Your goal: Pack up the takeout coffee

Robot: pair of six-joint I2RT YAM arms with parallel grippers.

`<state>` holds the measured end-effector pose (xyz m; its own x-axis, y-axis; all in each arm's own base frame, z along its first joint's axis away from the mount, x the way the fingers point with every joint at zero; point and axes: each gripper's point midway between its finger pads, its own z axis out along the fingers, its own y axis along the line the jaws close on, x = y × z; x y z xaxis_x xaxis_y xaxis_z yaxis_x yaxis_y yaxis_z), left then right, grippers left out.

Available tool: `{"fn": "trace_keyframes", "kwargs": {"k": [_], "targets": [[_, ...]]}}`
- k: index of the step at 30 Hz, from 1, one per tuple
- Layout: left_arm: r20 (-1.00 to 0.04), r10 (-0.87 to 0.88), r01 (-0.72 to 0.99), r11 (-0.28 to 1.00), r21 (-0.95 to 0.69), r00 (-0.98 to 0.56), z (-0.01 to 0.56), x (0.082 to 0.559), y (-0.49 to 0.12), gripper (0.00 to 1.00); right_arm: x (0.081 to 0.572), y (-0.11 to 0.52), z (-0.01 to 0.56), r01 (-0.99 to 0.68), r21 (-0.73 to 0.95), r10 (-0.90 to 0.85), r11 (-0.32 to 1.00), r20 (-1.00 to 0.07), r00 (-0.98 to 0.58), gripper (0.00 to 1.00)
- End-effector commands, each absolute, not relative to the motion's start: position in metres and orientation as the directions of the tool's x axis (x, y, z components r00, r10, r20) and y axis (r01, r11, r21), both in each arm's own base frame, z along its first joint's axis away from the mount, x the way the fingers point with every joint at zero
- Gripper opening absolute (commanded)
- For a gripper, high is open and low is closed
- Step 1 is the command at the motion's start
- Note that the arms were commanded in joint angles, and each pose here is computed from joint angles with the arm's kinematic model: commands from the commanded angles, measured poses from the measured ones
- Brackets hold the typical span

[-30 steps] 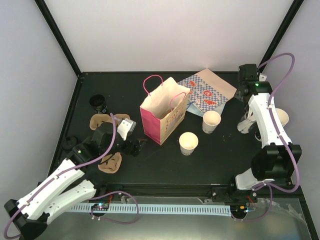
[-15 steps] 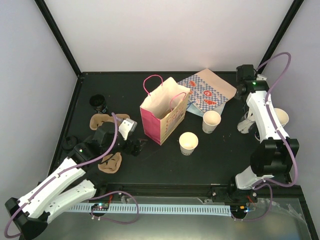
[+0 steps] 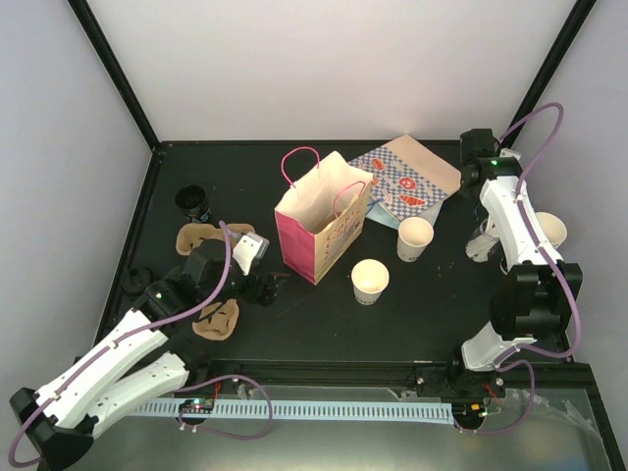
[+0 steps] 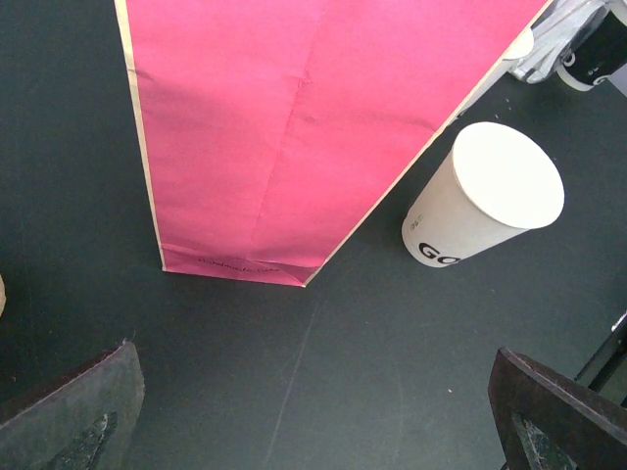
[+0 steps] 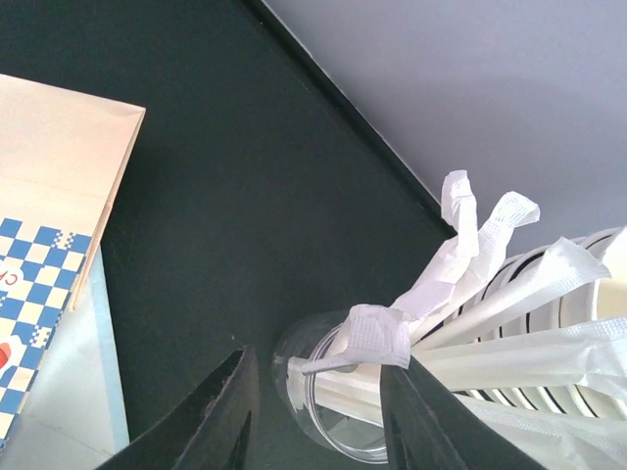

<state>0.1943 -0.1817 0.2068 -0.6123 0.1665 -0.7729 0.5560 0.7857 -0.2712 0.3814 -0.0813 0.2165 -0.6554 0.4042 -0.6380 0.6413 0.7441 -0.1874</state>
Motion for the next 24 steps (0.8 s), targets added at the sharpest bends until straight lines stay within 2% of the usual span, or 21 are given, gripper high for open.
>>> {"fn": "trace_keyframes", "kwargs": {"k": [1,15,17,24], "targets": [[-0.781,0.171,0.558,0.790,-0.255,-0.600,0.212,0.196,-0.179,0.99,0.384,-0.089,0.218,0.673,-0.196,0.409,0.714,-0.663,-0.627,0.36],[-0.785,0.170,0.561,0.787,-0.256,-0.596,0.213,0.196,-0.180,0.99,0.370,-0.092,0.252,0.686,-0.173,0.400,0.707,-0.702,-0.589,0.11],[-0.784,0.171,0.562,0.787,-0.255,-0.596,0.212,0.196,-0.180,0.99,0.366,-0.092,0.260,0.689,-0.159,0.402,0.707,-0.711,-0.577,0.02],[-0.787,0.169,0.564,0.785,-0.257,-0.593,0.213,0.195,-0.180,0.99,0.355,-0.092,0.283,0.690,-0.144,0.394,0.710,-0.730,-0.558,0.01]]}}
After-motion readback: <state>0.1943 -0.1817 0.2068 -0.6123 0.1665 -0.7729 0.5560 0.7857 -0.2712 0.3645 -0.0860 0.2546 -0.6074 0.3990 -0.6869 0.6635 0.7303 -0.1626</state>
